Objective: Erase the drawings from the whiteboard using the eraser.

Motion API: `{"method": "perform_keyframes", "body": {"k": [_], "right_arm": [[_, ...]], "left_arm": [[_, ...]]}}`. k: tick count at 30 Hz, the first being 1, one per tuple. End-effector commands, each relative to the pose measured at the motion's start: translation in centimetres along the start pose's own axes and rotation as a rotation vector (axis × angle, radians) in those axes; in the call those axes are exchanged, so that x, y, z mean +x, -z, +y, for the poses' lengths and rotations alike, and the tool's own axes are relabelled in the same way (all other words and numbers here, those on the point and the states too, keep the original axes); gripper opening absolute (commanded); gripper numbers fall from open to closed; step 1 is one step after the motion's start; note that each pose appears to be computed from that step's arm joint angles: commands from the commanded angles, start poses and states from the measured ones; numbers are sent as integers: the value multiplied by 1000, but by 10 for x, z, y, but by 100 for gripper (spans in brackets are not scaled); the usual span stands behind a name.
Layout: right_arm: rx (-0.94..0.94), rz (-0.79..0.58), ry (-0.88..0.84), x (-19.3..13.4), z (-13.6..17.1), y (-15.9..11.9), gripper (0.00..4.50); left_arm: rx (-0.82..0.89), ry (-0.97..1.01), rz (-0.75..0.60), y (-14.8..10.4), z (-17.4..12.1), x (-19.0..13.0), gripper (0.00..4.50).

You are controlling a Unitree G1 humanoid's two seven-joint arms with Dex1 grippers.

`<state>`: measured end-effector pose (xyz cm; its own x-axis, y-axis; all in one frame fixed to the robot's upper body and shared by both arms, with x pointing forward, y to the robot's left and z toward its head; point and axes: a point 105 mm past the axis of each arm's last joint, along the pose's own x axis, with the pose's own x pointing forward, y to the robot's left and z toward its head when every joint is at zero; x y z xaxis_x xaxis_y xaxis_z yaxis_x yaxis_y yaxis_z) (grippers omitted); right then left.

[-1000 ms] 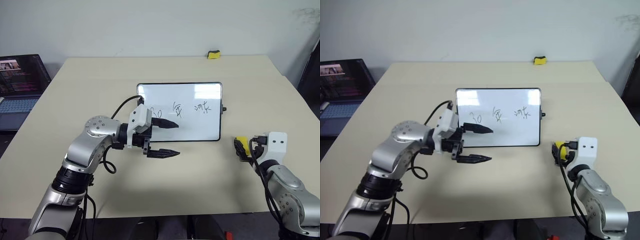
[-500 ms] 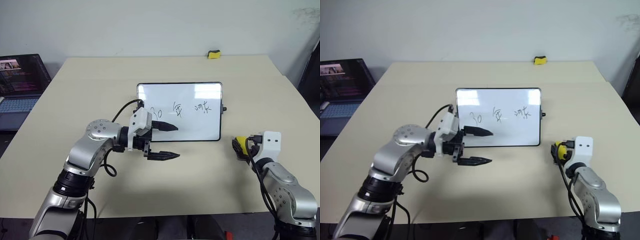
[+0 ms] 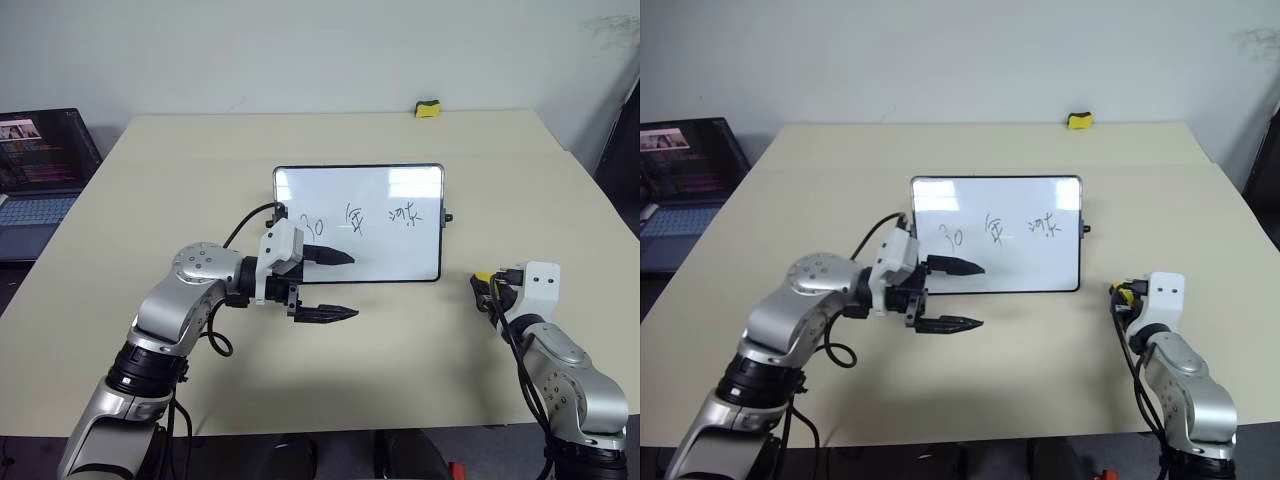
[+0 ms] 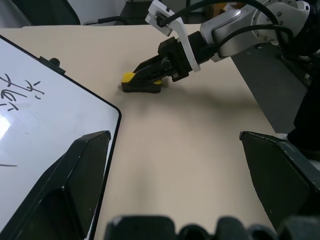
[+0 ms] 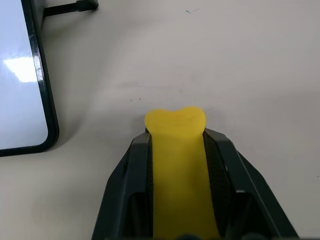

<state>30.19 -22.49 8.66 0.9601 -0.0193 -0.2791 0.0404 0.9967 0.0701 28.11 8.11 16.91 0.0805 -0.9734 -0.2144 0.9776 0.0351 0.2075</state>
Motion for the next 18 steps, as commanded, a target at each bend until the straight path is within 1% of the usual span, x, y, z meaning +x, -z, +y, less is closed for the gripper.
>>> {"method": "perform_keyframes", "body": {"k": [1,4,6,7,9,11,14,18], "right_arm": [[-14,-37,6,-2,-3,-8,107],[-37,-68,4,-5,-4,-15,107],[-61,-132,-5,-9,-2,-27,107],[-103,-206,-2,-13,1,-40,107],[-156,-349,-21,-19,13,-66,107],[-181,-455,-55,-18,31,-84,107],[-208,-559,-92,-10,54,-102,104],[-260,-656,-143,8,89,-120,104]], "left_arm": [[34,-26,-7,-6,0,-1,450],[38,-73,-2,-4,5,0,450],[33,-128,0,-3,12,0,450],[25,-173,-4,-3,17,-1,450],[-1,-262,-14,-3,28,-3,450],[-19,-311,-17,-1,33,-4,450],[-30,-350,-11,2,38,-4,450],[-53,-361,-18,2,42,-4,450]]}}
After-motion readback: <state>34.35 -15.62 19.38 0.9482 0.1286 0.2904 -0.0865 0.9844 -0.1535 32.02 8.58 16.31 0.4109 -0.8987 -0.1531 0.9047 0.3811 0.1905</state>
